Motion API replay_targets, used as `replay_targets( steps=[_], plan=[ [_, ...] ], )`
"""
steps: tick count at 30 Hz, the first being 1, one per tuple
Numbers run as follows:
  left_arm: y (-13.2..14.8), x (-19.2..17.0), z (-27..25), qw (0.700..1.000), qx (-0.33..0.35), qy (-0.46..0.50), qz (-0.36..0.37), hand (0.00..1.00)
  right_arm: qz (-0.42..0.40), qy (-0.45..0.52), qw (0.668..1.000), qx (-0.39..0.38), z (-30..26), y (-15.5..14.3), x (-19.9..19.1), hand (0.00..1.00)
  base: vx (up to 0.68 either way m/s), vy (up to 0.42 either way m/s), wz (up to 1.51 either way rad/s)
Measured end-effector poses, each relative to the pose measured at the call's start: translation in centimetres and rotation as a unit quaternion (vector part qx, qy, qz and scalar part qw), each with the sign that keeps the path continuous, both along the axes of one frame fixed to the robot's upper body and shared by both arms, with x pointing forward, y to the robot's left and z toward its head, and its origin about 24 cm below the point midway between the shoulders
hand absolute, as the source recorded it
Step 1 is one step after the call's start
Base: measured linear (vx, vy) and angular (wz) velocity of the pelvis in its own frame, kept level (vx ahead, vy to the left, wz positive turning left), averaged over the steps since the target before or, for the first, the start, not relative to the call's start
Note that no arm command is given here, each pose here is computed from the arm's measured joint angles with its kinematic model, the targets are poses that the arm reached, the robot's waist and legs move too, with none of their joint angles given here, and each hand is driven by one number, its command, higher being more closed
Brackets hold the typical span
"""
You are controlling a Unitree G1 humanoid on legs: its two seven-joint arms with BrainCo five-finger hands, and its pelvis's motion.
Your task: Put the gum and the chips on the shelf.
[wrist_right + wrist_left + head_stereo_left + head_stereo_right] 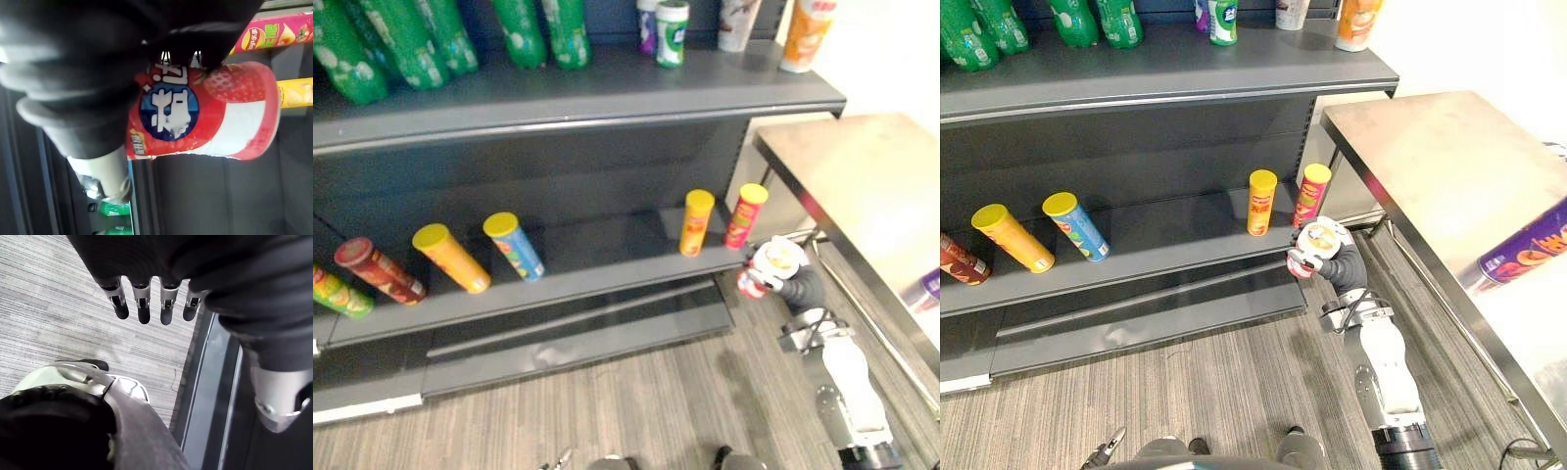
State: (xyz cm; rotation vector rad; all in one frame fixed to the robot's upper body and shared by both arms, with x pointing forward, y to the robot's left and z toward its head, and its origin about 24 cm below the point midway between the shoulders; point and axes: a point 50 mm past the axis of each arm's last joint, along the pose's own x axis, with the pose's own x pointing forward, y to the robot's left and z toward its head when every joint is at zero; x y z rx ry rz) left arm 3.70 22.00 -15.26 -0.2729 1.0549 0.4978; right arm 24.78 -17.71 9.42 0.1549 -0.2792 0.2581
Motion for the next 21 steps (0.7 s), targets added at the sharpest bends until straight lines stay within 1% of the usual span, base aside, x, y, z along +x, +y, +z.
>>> replay_targets(
  steps=[6,11,14,19,21],
  plan=[
    [0.1,-0.6,0.0,1.0,0.003,0.008,0.001,0.0,0.026,0.025,0.999,-0.002,-0.5,0.3,0.1,1.0,-0.04,-0.055,-0.04],
    [0.6,-0.8,0.1,1.0,0.009,0.012,-0.002,0.0,0.031,0.032,0.999,0.002,-0.5,0.4,0.3,1.0,-0.03,-0.047,0.11],
    [0.6,-1.0,0.1,1.0,0.012,0.014,-0.004,0.0,0.037,0.022,0.999,-0.009,0.1,0.4,0.7,1.0,-0.02,-0.032,0.15],
    [0.7,-1.1,0.1,1.0,0.015,0.016,0.003,0.0,0.049,-0.022,0.998,-0.033,2.8,0.6,2.5,1.0,0.0,-0.024,0.17],
    [0.7,-1.2,0.0,1.0,0.016,0.018,0.005,0.0,0.046,-0.025,0.998,-0.035,3.1,0.6,3.2,1.0,0.0,-0.013,0.24]
  ],
)
